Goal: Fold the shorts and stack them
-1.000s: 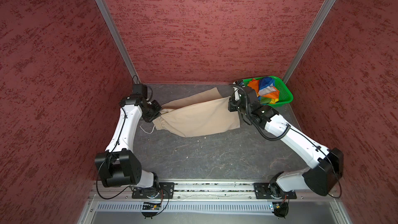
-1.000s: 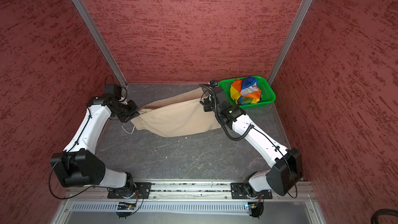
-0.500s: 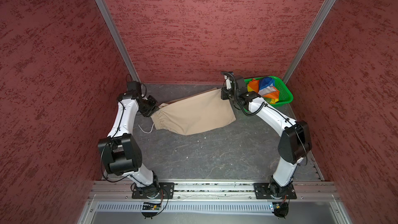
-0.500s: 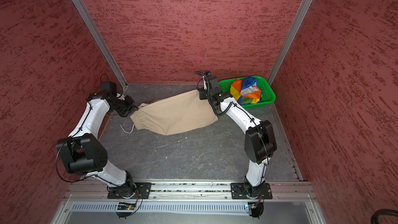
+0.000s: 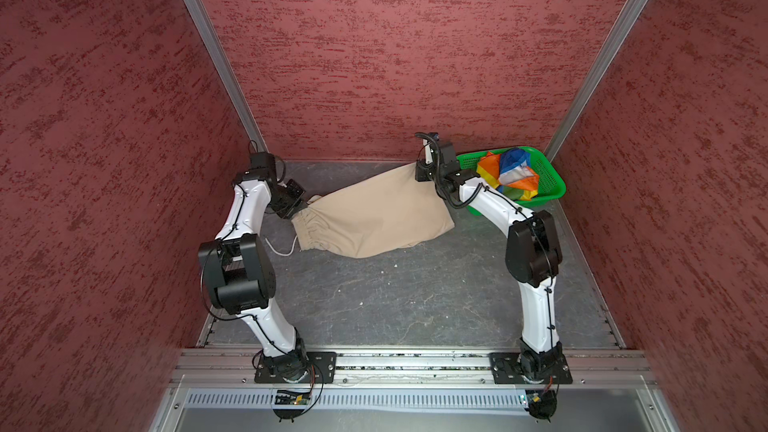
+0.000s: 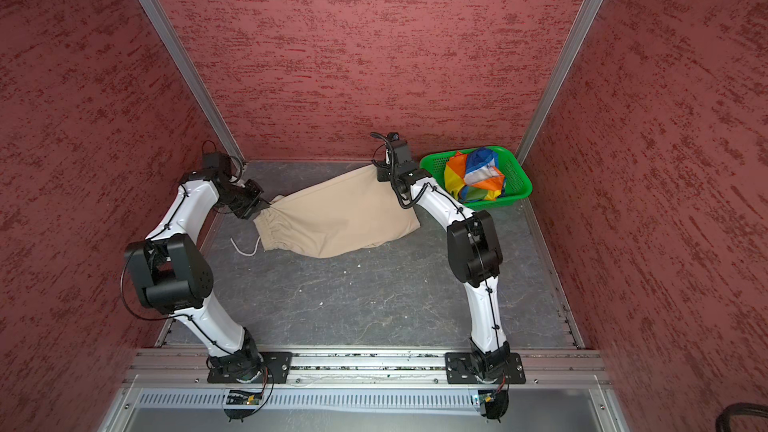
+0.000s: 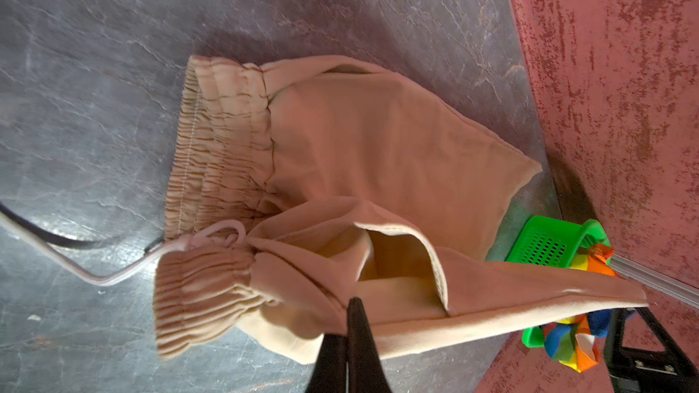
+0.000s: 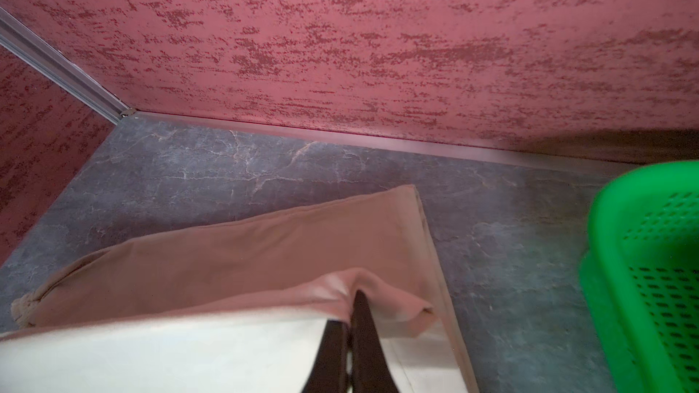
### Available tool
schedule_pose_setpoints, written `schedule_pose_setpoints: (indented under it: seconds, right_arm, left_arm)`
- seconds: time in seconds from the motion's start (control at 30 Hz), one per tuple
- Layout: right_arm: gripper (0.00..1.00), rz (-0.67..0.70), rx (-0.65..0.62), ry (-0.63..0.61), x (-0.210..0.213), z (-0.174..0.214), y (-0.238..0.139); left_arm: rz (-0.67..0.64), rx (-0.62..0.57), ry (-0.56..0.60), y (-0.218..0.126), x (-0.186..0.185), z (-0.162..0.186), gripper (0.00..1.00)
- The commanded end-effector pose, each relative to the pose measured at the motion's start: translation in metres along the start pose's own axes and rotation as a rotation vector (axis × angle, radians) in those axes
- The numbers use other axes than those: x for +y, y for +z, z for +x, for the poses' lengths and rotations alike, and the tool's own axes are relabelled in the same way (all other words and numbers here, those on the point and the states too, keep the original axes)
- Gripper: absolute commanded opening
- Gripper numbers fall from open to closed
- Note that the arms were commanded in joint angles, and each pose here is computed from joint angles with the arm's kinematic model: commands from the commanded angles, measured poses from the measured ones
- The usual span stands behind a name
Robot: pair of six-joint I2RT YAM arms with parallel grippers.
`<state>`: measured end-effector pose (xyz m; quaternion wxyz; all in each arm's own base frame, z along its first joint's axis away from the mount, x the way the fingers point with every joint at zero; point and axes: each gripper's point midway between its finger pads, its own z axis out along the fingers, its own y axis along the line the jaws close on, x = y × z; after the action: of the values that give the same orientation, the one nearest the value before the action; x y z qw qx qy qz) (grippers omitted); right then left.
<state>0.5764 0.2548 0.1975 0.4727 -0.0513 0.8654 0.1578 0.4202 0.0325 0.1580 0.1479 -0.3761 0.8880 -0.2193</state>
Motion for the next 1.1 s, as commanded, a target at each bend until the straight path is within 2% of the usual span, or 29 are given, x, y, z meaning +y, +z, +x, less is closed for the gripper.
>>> schedule_pose_setpoints:
  seconds: [0.0,0.33,0.67,0.8,1.07]
  right_arm:
    - [0.00,0.118,-0.046,0.039,-0.046,-0.015,0.014]
    - [0.00,0.129,0.049,0.058,-0.062,0.032,0.059]
    - [0.00,0.145,0.089,0.081,-0.076,0.058,0.090]
    - [0.00,0.158,0.060,0.103,-0.081,0.048,0.088]
    - [0.00,0.212,-0.064,0.105,-0.087,-0.009,0.043]
  left_arm:
    - [-0.120,-0.087,-0.028,0.002,0.031,-0.028,0.00]
    - [-0.200,-0.028,-0.061,0.047,0.058,-0.031,0.00]
    - [-0.220,-0.028,-0.049,0.072,0.052,-0.037,0.00]
    - [-0.209,-0.033,-0.033,0.066,0.040,-0.039,0.00]
    - [-0.167,-0.057,0.026,0.045,0.004,-0.038,0.00]
